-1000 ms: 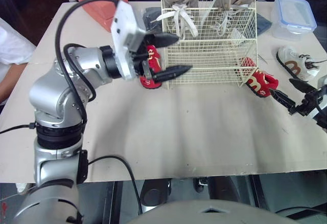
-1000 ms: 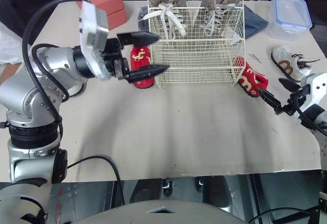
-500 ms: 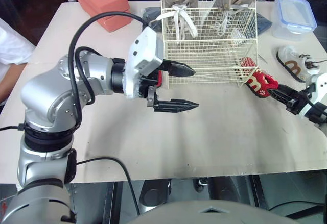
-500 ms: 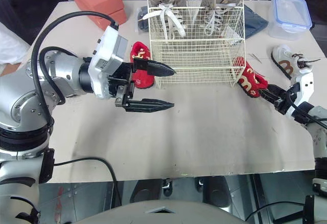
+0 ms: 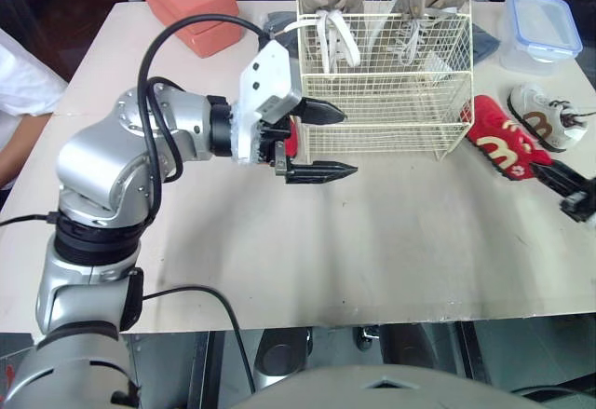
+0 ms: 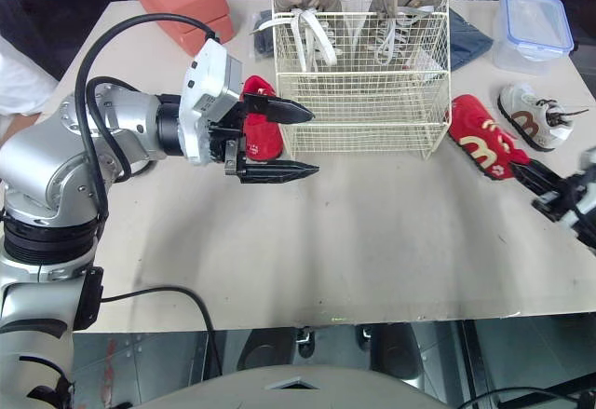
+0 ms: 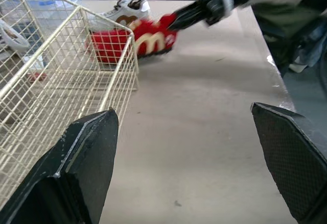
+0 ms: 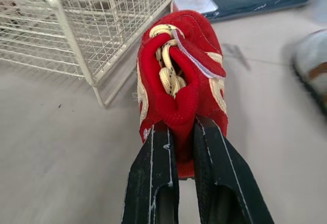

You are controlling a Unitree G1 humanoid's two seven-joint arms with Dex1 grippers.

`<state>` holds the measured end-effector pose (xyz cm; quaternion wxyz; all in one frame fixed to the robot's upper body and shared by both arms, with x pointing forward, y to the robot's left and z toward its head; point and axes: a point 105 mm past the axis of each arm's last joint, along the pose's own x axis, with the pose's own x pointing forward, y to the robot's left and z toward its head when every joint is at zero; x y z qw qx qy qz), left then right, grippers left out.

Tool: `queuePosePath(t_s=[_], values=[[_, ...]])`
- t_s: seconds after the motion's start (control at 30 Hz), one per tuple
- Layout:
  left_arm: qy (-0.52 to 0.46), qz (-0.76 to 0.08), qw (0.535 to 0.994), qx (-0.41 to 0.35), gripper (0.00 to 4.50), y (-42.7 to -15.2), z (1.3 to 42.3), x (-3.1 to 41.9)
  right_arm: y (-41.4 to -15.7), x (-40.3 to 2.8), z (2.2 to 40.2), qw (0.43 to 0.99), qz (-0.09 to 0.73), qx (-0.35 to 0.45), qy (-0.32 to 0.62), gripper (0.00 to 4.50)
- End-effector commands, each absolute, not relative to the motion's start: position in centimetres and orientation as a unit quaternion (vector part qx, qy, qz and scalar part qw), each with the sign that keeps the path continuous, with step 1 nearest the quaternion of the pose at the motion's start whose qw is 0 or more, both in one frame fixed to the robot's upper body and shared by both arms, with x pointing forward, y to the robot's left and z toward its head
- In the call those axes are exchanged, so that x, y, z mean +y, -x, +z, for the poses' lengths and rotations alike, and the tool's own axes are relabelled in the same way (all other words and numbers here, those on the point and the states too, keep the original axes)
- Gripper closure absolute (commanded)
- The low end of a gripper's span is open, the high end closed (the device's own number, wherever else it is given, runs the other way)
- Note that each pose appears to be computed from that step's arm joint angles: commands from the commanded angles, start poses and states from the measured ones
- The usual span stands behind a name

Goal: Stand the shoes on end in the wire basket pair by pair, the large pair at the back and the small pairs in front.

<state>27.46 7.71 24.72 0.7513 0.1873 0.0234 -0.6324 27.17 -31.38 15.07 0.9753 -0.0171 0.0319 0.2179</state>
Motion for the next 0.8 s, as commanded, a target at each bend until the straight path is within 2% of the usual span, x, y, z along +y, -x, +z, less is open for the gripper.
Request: queuePosePath(t_s=[0.03, 0.1, 0.2, 0.33, 0.53, 0.67, 0.8], values=[[-0.207, -0.64, 0.74, 0.004, 0.0, -27.4, 25.2, 7.6, -24.3, -32.0, 18.9, 0.964, 0.246, -0.033, 0.099, 4.46], [-0.21, -0.645, 0.735, 0.005, 0.0, -27.5, 25.0, 7.6, -22.4, -32.4, 18.6, 0.951, 0.265, -0.025, 0.16, 4.46], [-0.213, -0.656, 0.724, 0.01, 0.0, -27.6, 24.7, 7.6, -19.7, -31.8, 17.6, 0.909, 0.336, 0.014, 0.247, 4.46], [-0.218, -0.673, 0.707, 0.023, 0.0, -27.7, 24.0, 7.6, -18.4, -28.3, 18.3, 0.841, 0.434, 0.002, 0.322, 4.46], [-0.233, -0.693, 0.68, 0.041, 0.0, -27.6, 22.9, 7.1, -20.2, -21.8, 21.1, 0.704, 0.519, -0.092, 0.475, 4.46], [-0.241, -0.704, 0.668, 0.018, 0.0, -28.0, 23.3, 6.2, -21.5, -19.2, 22.5, 0.598, 0.539, -0.158, 0.571, 4.46], [-0.249, -0.713, 0.654, 0.034, 0.0, -28.3, 22.9, 5.7, -22.8, -16.8, 23.7, 0.524, 0.538, -0.228, 0.619, 4.46]])
